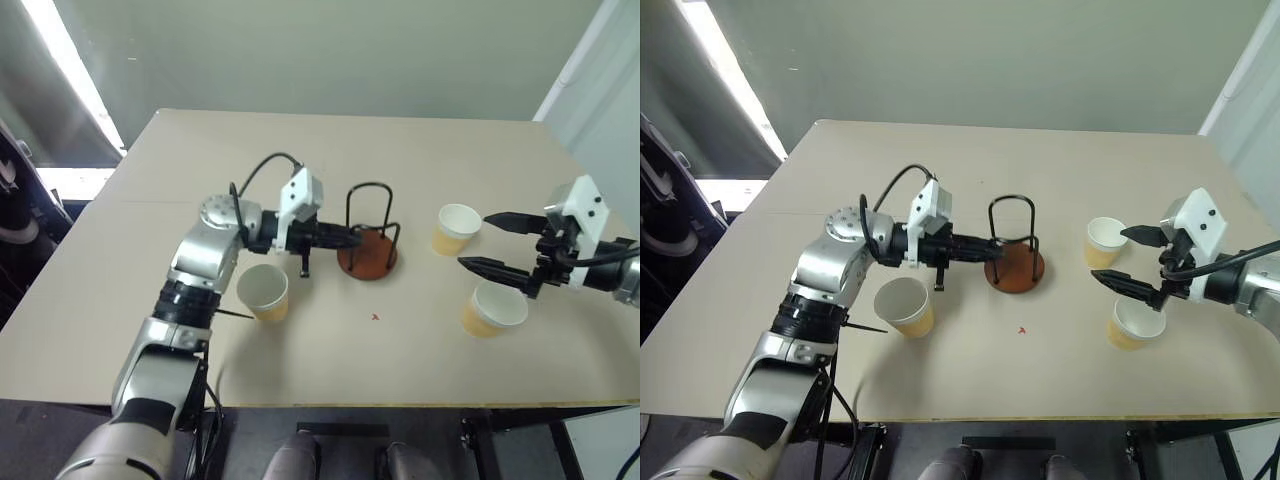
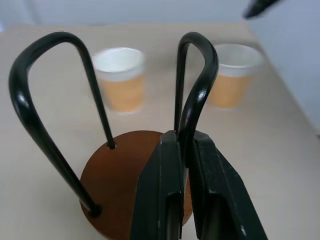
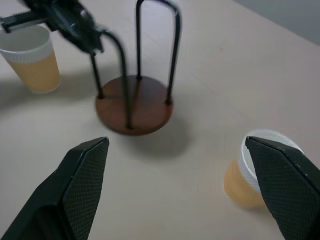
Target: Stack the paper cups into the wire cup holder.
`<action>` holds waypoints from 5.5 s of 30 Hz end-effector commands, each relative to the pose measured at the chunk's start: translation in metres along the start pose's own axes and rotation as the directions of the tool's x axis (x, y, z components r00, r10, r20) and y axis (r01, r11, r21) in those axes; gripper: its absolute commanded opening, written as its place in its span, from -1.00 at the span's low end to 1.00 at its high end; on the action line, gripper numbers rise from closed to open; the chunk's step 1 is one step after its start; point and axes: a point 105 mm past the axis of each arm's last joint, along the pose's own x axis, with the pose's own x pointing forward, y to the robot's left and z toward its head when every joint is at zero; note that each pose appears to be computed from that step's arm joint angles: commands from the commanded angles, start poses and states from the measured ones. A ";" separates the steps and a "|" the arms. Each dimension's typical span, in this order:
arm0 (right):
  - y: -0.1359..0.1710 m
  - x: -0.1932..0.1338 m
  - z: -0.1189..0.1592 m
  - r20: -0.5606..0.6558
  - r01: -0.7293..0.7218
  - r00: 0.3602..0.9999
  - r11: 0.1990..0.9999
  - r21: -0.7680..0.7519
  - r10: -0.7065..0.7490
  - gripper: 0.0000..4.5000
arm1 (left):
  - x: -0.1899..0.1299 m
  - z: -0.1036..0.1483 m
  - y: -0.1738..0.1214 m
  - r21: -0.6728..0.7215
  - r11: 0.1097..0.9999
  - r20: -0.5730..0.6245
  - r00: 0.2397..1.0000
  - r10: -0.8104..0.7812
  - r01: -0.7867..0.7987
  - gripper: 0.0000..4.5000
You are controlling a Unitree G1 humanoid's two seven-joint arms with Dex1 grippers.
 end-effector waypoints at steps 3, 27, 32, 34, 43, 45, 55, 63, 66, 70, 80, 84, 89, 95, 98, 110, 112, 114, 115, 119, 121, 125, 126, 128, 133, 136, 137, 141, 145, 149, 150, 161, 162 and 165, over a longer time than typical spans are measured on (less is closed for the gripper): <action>0.000 -0.022 0.015 -0.005 0.031 0.999 0.998 -0.062 -0.032 1.00 | 0.005 0.002 -0.023 -0.005 0.997 0.002 0.997 -0.072 0.072 -0.98; 0.003 -0.018 0.019 0.017 0.052 0.999 0.996 -0.074 -0.051 1.00 | 0.031 -0.018 -0.055 -0.072 0.978 -0.025 0.980 -0.199 0.197 -0.61; 0.002 -0.017 0.019 0.016 0.049 0.999 0.996 -0.077 -0.048 1.00 | 0.029 -0.014 -0.055 -0.077 0.978 -0.018 0.981 -0.195 0.193 0.18; 0.002 -0.017 0.019 0.016 0.047 0.999 0.996 -0.077 -0.046 1.00 | 0.028 -0.014 -0.054 -0.059 0.982 -0.033 0.983 -0.180 0.178 0.53; 0.000 -0.013 0.018 0.018 0.040 0.999 0.996 -0.085 -0.039 1.00 | 0.010 -0.010 -0.046 0.034 0.991 -0.084 0.989 -0.123 0.126 0.99; -0.007 -0.009 0.018 0.010 0.050 0.999 0.993 -0.106 -0.049 1.00 | 0.003 -0.005 -0.044 0.054 0.992 -0.087 0.990 -0.108 0.113 0.99; -0.031 0.019 0.020 -0.007 0.048 0.999 0.976 -0.212 -0.051 1.00 | -0.028 0.022 -0.030 0.076 0.997 -0.038 0.999 -0.002 0.005 0.99; -0.038 0.041 -0.010 -0.186 -0.053 0.982 0.930 -0.364 -0.017 1.00 | -0.054 0.047 -0.011 0.038 0.990 0.059 0.989 0.135 -0.138 0.99; -0.046 0.050 -0.018 -0.230 -0.074 0.973 0.909 -0.410 -0.025 1.00 | -0.060 0.046 -0.007 0.038 0.985 0.049 0.984 0.169 -0.171 0.99; -0.054 0.061 -0.018 -0.239 -0.087 0.971 0.894 -0.439 -0.023 1.00 | -0.062 0.045 -0.008 0.038 0.983 0.046 0.983 0.178 -0.180 0.99; -0.063 0.082 -0.029 -0.288 -0.145 0.958 0.870 -0.471 0.004 1.00 | -0.066 0.040 -0.009 0.038 0.981 0.026 0.981 0.190 -0.191 0.99; -0.064 0.086 -0.034 -0.306 -0.165 0.952 0.869 -0.467 0.016 0.92 | -0.067 0.038 -0.009 0.037 0.980 0.021 0.981 0.192 -0.193 1.00; -0.069 0.091 -0.042 -0.343 -0.184 0.939 0.860 -0.476 0.011 0.28 | -0.067 0.036 -0.009 0.038 0.980 0.018 0.980 0.197 -0.197 1.00; -0.073 0.093 -0.050 -0.377 -0.207 0.926 0.857 -0.473 0.015 -0.77 | -0.066 0.035 -0.009 0.038 0.979 0.012 0.980 0.200 -0.201 1.00; -0.072 0.092 -0.049 -0.377 -0.214 0.926 0.858 -0.467 0.026 -0.99 | -0.066 0.034 -0.010 0.038 0.979 0.007 0.980 0.201 -0.201 1.00; -0.006 0.034 0.056 -0.195 -0.312 0.950 0.800 -0.512 0.246 -0.99 | -0.081 0.021 -0.012 0.031 0.980 -0.082 0.977 0.197 -0.195 1.00; 0.006 0.027 0.068 -0.180 -0.323 0.946 0.795 -0.513 0.268 -0.99 | -0.082 0.021 -0.012 0.031 0.980 -0.084 0.977 0.198 -0.196 1.00; 0.027 0.019 0.083 -0.163 -0.358 0.933 0.776 -0.520 0.321 -0.99 | -0.082 0.019 -0.011 0.030 0.980 -0.087 0.976 0.198 -0.196 1.00; 0.037 0.016 0.087 -0.164 -0.377 0.925 0.765 -0.523 0.344 -0.99 | -0.081 0.019 -0.010 0.029 0.980 -0.088 0.976 0.197 -0.195 1.00; 0.065 0.016 0.090 -0.182 -0.433 0.898 0.734 -0.524 0.400 -0.99 | -0.076 0.017 -0.008 0.034 0.983 -0.084 0.980 0.182 -0.179 1.00; 0.071 0.018 0.087 -0.198 -0.447 0.892 0.723 -0.527 0.407 -0.99 | -0.073 0.018 -0.007 0.038 0.984 -0.079 0.981 0.175 -0.172 1.00; 0.070 0.026 0.074 -0.241 -0.443 0.896 0.705 -0.554 0.373 -0.99 | -0.066 0.017 -0.007 0.044 0.987 -0.073 0.984 0.160 -0.157 1.00; 0.069 0.028 0.072 -0.246 -0.442 0.897 0.702 -0.559 0.369 -0.99 | -0.065 0.017 -0.007 0.044 0.987 -0.072 0.985 0.158 -0.155 1.00; 0.068 0.030 0.069 -0.253 -0.441 0.897 0.697 -0.566 0.363 -0.99 | -0.064 0.017 -0.008 0.046 0.987 -0.071 0.985 0.155 -0.152 1.00; 0.070 0.033 0.064 -0.266 -0.462 0.886 0.682 -0.567 0.380 -0.99 | -0.068 0.018 -0.008 0.046 0.986 -0.073 0.983 0.166 -0.163 1.00; 0.075 0.034 0.063 -0.263 -0.482 0.875 0.673 -0.561 0.407 -0.99 | -0.069 0.018 -0.008 0.047 0.984 -0.075 0.982 0.173 -0.170 1.00; 0.076 0.035 0.062 -0.262 -0.486 0.872 0.672 -0.559 0.413 -0.99 | -0.069 0.019 -0.008 0.047 0.984 -0.075 0.982 0.174 -0.170 1.00; 0.078 0.036 0.061 -0.265 -0.500 0.864 0.666 -0.553 0.428 -0.99 | -0.070 0.019 -0.007 0.049 0.983 -0.076 0.981 0.181 -0.177 1.00; 0.082 0.038 0.058 -0.268 -0.509 0.858 0.661 -0.551 0.438 -0.99 | -0.070 0.019 -0.006 0.049 0.982 -0.075 0.980 0.185 -0.182 1.00; 0.083 0.038 0.058 -0.263 -0.511 0.857 0.665 -0.545 0.443 -0.74 | -0.070 0.019 -0.006 0.051 0.982 -0.074 0.979 0.188 -0.184 1.00; 0.084 0.037 0.058 -0.260 -0.511 0.857 0.666 -0.543 0.445 -0.60 | -0.070 0.019 -0.006 0.051 0.981 -0.074 0.979 0.188 -0.185 1.00; 0.076 0.034 0.084 -0.078 -0.406 0.902 0.775 -0.485 0.424 0.18 | -0.077 0.027 -0.007 0.076 0.977 -0.075 0.976 0.205 -0.199 1.00; 0.073 0.033 0.088 -0.055 -0.387 0.910 0.791 -0.474 0.412 0.18 | -0.079 0.030 -0.008 0.082 0.976 -0.076 0.976 0.206 -0.200 1.00; 0.063 0.027 0.102 0.025 -0.339 0.923 0.839 -0.425 0.385 0.18 | -0.091 0.040 -0.014 0.103 0.976 -0.086 0.976 0.202 -0.193 1.00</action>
